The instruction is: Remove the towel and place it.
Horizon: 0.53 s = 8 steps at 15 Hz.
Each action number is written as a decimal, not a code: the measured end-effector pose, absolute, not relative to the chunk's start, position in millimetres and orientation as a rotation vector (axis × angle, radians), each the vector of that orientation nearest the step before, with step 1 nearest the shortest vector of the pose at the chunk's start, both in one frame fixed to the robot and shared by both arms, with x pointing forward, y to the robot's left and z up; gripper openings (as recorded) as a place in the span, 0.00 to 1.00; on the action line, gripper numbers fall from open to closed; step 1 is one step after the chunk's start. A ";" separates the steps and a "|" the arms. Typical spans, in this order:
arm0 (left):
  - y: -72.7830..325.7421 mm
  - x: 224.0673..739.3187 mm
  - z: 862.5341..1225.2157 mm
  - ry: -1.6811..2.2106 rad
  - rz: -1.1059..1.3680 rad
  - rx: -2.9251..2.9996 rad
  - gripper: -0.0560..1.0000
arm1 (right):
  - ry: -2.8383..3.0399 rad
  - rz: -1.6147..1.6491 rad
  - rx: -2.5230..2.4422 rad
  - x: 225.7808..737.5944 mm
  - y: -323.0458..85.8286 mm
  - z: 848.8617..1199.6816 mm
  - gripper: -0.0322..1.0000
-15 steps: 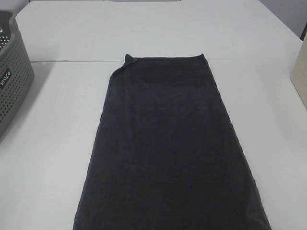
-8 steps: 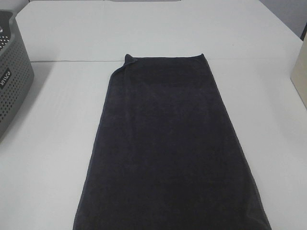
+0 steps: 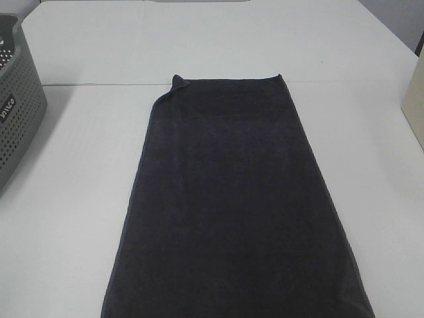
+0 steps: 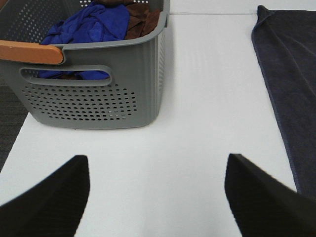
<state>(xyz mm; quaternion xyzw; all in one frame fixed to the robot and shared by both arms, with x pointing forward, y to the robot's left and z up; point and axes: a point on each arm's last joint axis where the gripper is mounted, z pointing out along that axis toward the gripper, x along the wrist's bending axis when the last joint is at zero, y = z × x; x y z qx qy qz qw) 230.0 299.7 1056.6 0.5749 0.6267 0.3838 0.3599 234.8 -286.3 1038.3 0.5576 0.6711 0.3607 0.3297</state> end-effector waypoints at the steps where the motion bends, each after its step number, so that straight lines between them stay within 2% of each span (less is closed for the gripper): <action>1: 299.5 230.0 1056.6 1.623 0.993 1.476 0.73 | 1.753 0.945 1.461 234.8 -286.1 1038.3 0.70; 8: 299.3 230.0 1056.6 1.625 0.993 1.473 0.73 | 1.753 0.949 1.463 234.8 -285.7 1038.4 0.70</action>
